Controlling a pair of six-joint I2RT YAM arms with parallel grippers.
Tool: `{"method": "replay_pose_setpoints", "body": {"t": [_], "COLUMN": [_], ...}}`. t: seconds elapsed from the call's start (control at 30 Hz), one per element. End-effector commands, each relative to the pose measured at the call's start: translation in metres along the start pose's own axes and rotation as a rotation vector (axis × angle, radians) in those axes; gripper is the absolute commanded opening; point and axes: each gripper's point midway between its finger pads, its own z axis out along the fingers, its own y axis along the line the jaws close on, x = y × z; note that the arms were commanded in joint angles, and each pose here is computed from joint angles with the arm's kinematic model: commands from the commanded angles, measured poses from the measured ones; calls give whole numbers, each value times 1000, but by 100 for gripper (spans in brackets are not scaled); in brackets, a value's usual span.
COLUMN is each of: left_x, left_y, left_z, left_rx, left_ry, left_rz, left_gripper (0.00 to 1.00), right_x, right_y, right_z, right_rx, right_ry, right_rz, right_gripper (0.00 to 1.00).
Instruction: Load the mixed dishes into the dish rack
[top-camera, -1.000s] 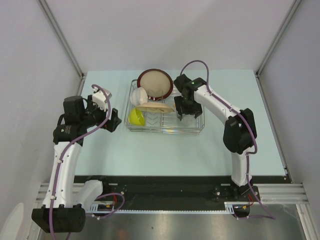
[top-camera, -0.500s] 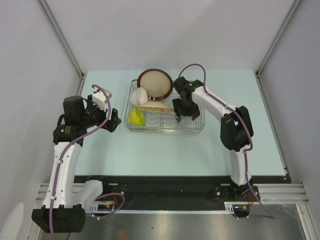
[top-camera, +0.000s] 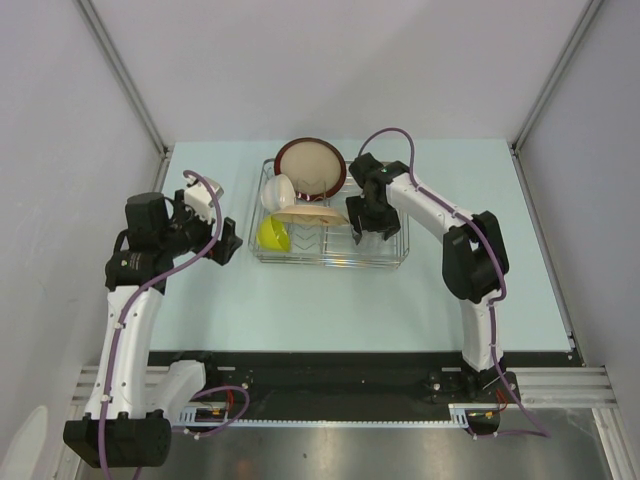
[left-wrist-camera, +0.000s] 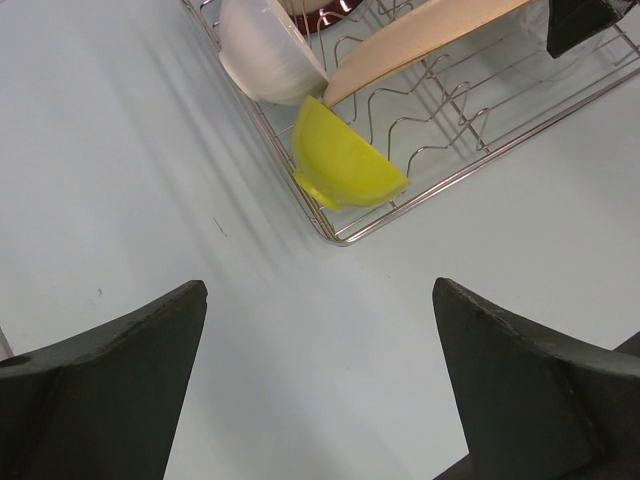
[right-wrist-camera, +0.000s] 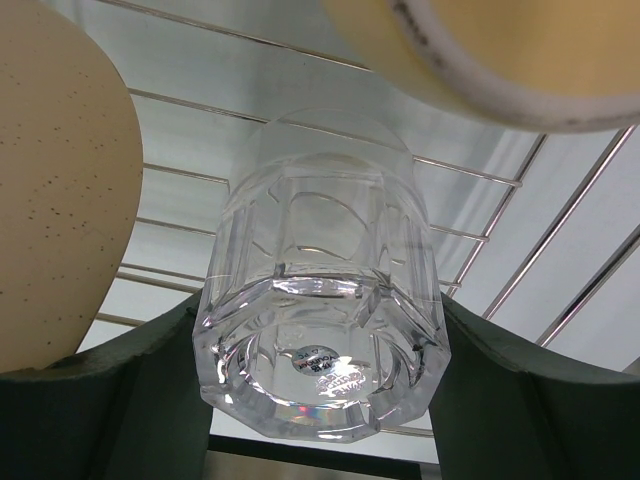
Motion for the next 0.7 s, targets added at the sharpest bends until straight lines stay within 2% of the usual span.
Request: {"method": "replay_pose_setpoints", "body": {"t": [0.0, 0.1, 0.23, 0.3, 0.33, 0.4, 0.47, 0.5, 0.57, 0.6, 0.63, 0.67], "left_x": [-18, -20, -19, -18, -18, -18, -19, -18, -20, -19, -19, -19], "left_y": [3, 3, 3, 3, 3, 3, 2, 2, 2, 2, 2, 3], "left_z": [-8, -8, -9, -9, -10, -10, -9, -9, -9, -9, -9, -9], "left_rx": [-16, -15, -16, -20, -21, -21, -15, -15, -15, -14, -14, -15], "left_ry": [-51, -54, -52, -52, -52, -51, -53, -53, -57, -55, -56, -54], "left_rz": [46, 48, 46, 52, 53, 54, 53, 48, 50, 49, 53, 52], "left_gripper": [100, 100, 100, 100, 100, 100, 100, 100, 100, 100, 100, 100], "right_x": [4, 3, -6, -7, -6, -2, 0, 3, 2, 1, 1, -1], "right_y": [-7, -8, -9, -9, -10, -13, -12, -13, -13, -12, -12, -11], "right_z": [9, 11, 4, 0, -2, -2, -6, -5, -13, -16, -20, -27], "right_rx": [7, 12, 20, 25, 29, 42, 42, 47, 51, 50, 51, 47], "right_ry": [15, 12, -33, -48, -51, -44, -48, -43, -63, -71, -77, -95], "right_rz": [-1, 5, 15, 12, 9, 4, 3, 2, 3, 2, 3, 4], "right_gripper": [22, 26, 18, 20, 25, 27, 36, 46, 52, 62, 67, 69]}}
